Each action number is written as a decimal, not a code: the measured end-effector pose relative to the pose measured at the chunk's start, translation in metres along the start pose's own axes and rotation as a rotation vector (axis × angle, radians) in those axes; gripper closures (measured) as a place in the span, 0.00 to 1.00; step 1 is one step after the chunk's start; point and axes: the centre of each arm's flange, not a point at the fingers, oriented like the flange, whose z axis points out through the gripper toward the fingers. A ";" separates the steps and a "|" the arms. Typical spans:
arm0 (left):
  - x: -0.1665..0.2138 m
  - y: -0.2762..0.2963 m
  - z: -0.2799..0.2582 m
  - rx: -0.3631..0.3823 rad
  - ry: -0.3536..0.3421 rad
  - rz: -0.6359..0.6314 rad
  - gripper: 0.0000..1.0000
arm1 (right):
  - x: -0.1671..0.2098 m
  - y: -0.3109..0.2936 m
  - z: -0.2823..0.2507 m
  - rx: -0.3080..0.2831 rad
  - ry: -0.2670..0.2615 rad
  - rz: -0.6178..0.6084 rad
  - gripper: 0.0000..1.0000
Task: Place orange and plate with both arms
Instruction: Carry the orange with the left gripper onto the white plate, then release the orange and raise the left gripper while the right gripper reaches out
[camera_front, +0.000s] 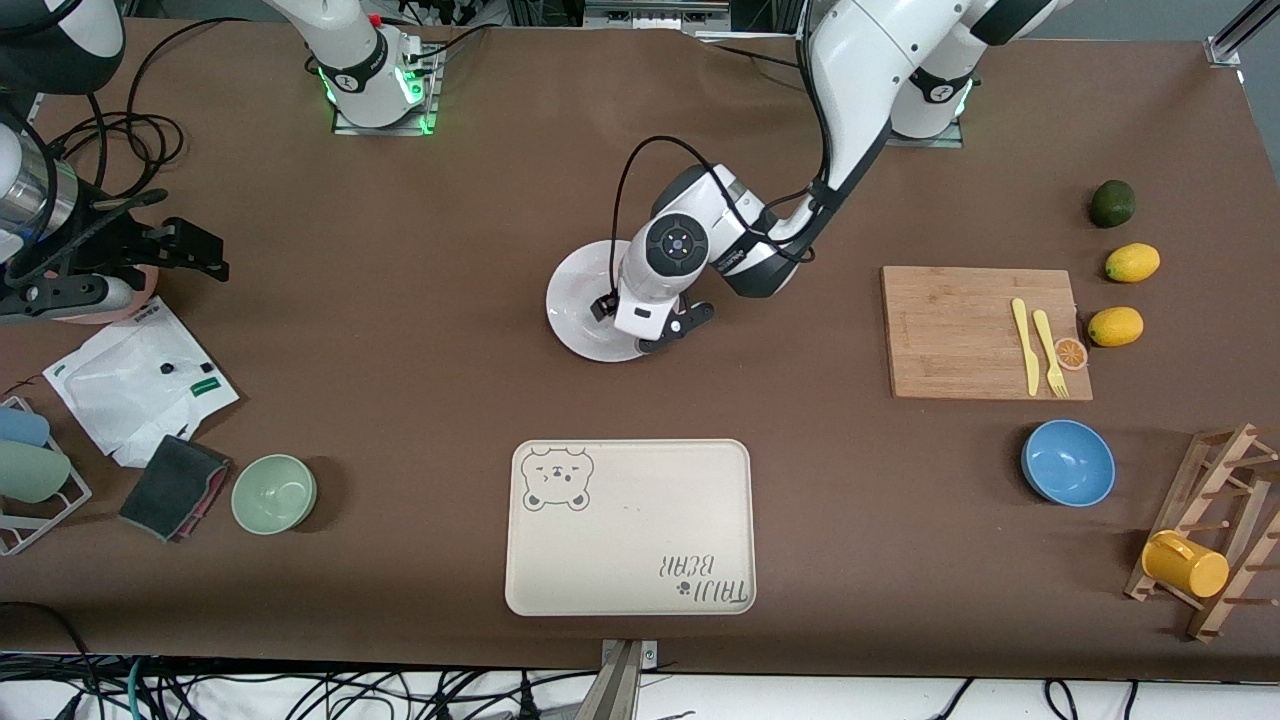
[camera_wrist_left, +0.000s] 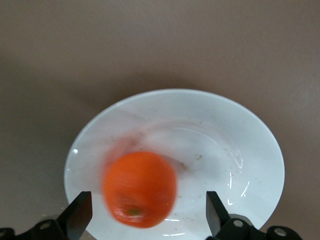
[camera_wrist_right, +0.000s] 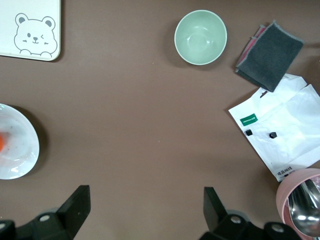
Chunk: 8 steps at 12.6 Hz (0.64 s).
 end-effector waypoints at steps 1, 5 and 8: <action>0.006 -0.005 -0.017 0.029 0.027 0.005 0.00 | 0.001 -0.004 0.002 0.000 -0.004 -0.007 0.00; 0.016 -0.041 -0.067 0.267 0.173 0.054 0.00 | 0.008 -0.020 0.014 0.000 -0.002 -0.033 0.00; 0.048 -0.072 -0.093 0.410 0.245 0.030 0.00 | 0.012 -0.048 0.030 0.030 -0.003 -0.074 0.00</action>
